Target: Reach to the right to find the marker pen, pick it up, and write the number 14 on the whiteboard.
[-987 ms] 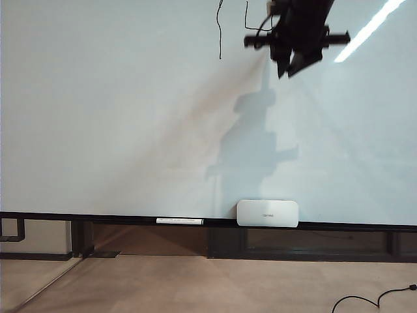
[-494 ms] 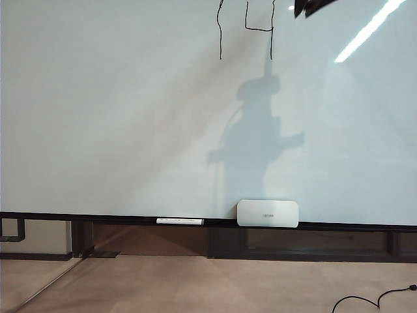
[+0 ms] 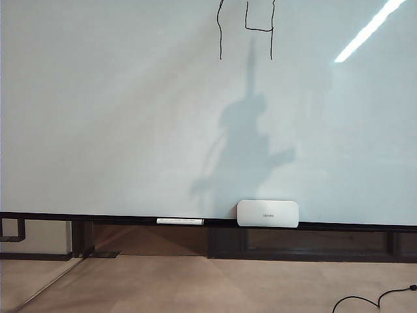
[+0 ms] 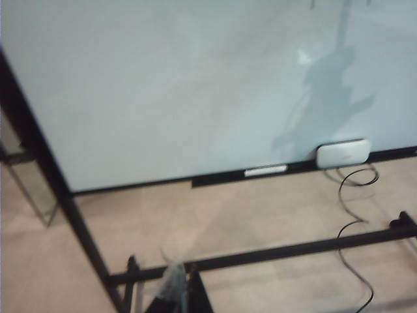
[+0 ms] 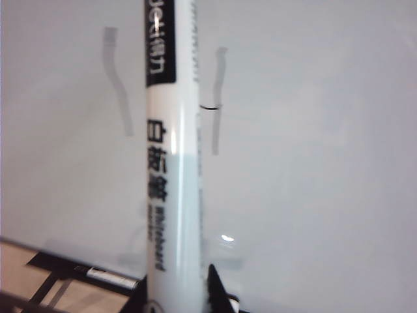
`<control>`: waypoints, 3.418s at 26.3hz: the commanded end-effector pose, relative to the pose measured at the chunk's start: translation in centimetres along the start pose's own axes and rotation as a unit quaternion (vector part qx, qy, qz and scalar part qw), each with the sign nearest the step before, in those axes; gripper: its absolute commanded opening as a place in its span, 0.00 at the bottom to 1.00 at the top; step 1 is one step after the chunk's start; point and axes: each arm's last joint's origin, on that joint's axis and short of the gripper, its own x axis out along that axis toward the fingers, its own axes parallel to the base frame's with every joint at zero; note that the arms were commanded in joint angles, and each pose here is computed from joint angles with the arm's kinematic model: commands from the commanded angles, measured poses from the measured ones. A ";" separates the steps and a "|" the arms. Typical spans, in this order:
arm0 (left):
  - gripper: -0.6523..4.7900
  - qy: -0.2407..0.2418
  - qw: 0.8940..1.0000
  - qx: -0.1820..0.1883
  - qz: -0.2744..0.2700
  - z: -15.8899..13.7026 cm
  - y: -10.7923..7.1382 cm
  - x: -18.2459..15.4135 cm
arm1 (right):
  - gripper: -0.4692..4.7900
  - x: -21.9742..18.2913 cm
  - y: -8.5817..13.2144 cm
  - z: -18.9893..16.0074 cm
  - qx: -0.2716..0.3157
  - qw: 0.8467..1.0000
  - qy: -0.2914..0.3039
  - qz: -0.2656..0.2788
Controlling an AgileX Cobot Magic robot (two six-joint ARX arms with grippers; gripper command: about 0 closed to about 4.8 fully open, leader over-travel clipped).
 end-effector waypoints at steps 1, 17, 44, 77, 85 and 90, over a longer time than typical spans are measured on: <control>0.11 0.009 1.000 -0.009 0.016 -0.3 0.2 -1.6 | 0.09 -2.4 0.1 -0.1 -0.006 1.000 -0.016 0.020; 0.11 0.064 0.996 -0.030 0.057 -0.8 -2.5 -5.2 | 0.09 -13.1 -2.6 -7.4 -0.028 0.999 -0.028 0.017; 0.11 -0.007 0.994 -0.102 0.031 -0.7 -3.8 1.7 | 0.09 -18.1 -6.3 -17.0 0.000 0.998 -0.004 0.070; 0.11 -0.058 0.988 -0.140 -0.020 -8.2 -0.6 12.0 | 0.09 -13.5 -2.8 -25.0 0.073 0.976 -0.040 0.203; 0.11 -0.059 0.991 -0.122 -0.007 -8.8 -0.5 12.4 | 0.09 -13.1 -2.6 -25.8 0.053 0.977 -0.030 0.206; 0.11 -0.046 0.989 -0.141 0.016 -9.6 -0.3 12.8 | 0.09 -12.6 -2.3 -27.3 0.046 0.979 -0.012 0.200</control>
